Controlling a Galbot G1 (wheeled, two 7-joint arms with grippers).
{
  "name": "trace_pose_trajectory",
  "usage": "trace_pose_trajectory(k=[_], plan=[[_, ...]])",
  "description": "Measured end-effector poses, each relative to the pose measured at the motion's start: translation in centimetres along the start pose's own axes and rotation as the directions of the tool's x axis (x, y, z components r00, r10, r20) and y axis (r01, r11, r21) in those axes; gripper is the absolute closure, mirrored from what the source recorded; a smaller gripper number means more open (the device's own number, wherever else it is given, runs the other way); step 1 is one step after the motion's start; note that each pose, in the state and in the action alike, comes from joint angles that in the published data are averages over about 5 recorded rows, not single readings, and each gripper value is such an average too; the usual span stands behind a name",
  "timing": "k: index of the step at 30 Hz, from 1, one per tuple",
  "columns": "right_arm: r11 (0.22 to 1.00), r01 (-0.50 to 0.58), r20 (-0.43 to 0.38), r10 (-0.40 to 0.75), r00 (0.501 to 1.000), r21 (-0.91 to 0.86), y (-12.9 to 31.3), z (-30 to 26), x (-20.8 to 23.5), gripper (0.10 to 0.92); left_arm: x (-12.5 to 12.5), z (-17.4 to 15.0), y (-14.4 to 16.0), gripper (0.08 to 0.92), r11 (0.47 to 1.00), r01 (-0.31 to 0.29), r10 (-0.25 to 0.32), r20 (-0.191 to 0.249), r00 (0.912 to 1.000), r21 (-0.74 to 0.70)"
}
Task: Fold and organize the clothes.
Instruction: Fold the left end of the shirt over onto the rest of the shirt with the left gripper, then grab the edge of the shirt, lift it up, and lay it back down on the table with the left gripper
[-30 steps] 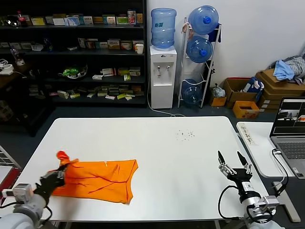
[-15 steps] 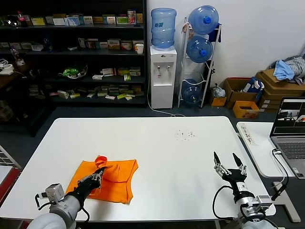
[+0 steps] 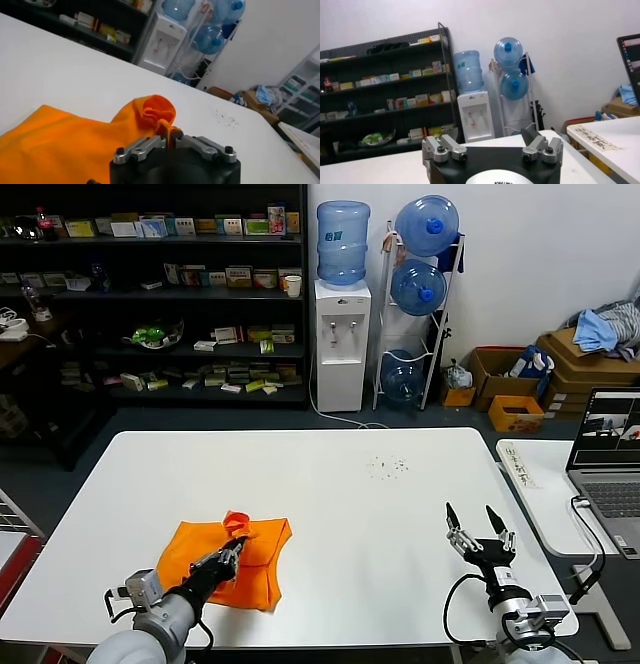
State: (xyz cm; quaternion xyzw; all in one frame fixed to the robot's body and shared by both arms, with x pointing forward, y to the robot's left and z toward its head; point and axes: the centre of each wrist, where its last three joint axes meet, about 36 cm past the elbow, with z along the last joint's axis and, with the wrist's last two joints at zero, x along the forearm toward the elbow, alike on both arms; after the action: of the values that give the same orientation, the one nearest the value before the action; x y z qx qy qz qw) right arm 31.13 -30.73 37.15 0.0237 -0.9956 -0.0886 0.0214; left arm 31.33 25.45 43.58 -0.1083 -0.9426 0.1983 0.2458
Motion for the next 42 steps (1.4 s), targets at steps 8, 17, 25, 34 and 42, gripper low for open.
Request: trace_pose_trajectory(k=[8, 17, 25, 34, 42], plan=[[1.0, 0.007, -0.002, -0.007, 1.0, -0.008, 0.4, 0.1, -0.3, 0.2, 0.4, 0.0, -0.1, 0.57, 1.0, -0.019, 0.019, -0.003, 0.9998, -0.001], [1.0, 0.011, -0.002, -0.011, 1.0, -0.011, 0.3, 0.1, -0.3, 0.2, 1.4, -0.6, 1.8, 0.31, 0.999, 0.007, -0.007, 0.006, 1.0, -0.036], [1.0, 0.016, -0.001, -0.016, 1.0, -0.017, 0.2, 0.3, -0.5, 0.2, 1.5, -2.0, 9.1, 0.18, 0.979, 0.118, -0.11, 0.056, 0.9923, -0.164], [1.0, 0.017, -0.001, -0.017, 1.0, -0.02, 0.2, 0.3, -0.6, 0.2, 1.7, -1.5, 15.8, 0.177, 0.958, 0.167, -0.165, 0.03, 0.9859, -0.233], [1.0, 0.016, -0.003, -0.016, 1.0, -0.019, 0.1, 0.3, -0.5, 0.2, 1.4, -1.3, 18.4, 0.177, 0.953, 0.172, -0.173, 0.019, 0.9848, -0.25]])
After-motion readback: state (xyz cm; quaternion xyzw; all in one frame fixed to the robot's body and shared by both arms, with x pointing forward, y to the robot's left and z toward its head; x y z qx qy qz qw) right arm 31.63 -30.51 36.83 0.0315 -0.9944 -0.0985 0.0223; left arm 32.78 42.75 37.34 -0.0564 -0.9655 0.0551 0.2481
